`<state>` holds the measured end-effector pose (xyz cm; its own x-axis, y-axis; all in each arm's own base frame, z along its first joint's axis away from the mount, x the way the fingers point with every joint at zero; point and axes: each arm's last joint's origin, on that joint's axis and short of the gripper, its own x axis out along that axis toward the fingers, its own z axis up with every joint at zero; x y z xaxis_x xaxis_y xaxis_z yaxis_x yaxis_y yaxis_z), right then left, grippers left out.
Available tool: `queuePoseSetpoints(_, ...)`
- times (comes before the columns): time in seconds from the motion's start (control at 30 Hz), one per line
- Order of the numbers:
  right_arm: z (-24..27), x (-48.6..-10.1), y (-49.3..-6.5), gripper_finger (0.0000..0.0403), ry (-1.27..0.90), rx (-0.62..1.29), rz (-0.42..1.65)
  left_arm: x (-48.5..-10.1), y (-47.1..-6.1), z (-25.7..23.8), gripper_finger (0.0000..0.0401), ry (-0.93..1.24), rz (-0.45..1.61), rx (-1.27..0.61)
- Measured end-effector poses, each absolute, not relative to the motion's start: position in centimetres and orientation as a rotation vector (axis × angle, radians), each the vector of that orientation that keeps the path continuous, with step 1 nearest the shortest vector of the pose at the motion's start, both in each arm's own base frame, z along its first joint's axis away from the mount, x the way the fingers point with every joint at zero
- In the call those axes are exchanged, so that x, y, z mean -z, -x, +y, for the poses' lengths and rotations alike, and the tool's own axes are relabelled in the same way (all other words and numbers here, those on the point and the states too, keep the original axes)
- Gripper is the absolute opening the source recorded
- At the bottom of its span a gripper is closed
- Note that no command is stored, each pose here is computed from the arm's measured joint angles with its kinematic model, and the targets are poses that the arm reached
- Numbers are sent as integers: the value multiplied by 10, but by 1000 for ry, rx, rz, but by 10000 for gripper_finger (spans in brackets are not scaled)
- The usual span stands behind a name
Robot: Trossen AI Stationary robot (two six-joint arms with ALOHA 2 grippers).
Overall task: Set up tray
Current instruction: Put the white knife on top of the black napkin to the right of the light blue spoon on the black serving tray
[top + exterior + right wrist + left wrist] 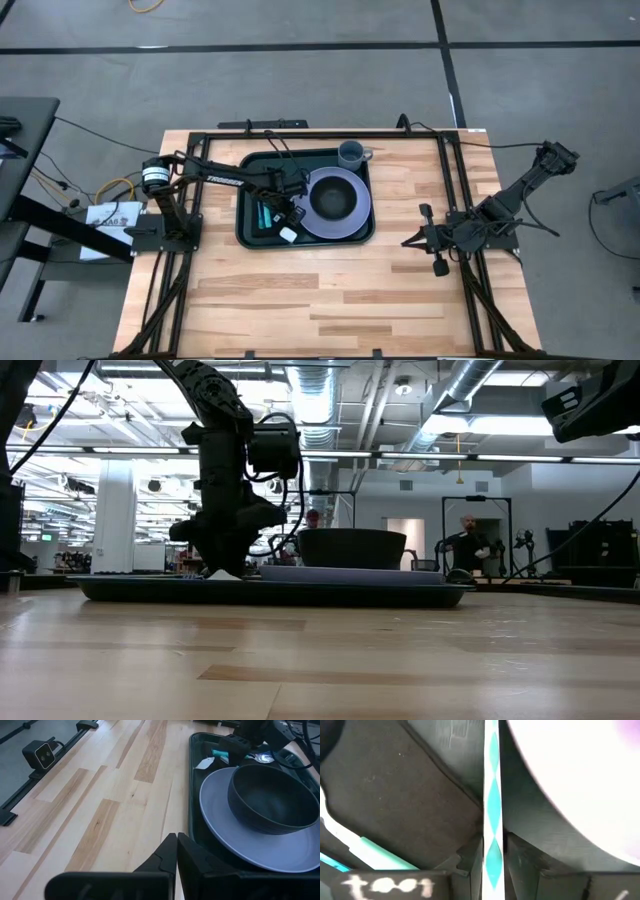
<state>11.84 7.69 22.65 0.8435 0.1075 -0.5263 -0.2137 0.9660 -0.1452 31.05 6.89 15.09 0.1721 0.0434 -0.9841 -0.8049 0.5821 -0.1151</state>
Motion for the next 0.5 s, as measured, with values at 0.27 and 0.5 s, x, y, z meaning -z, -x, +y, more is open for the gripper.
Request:
queuePoseSetpoints(0.27,77,-227,-118,5,202,-171,542,-153,-312,70,73,737,1250,-710)
queuePoseSetpoints(0.5,77,-226,-118,5,202,-171,542,-153,-312,70,73,737,1252,-711)
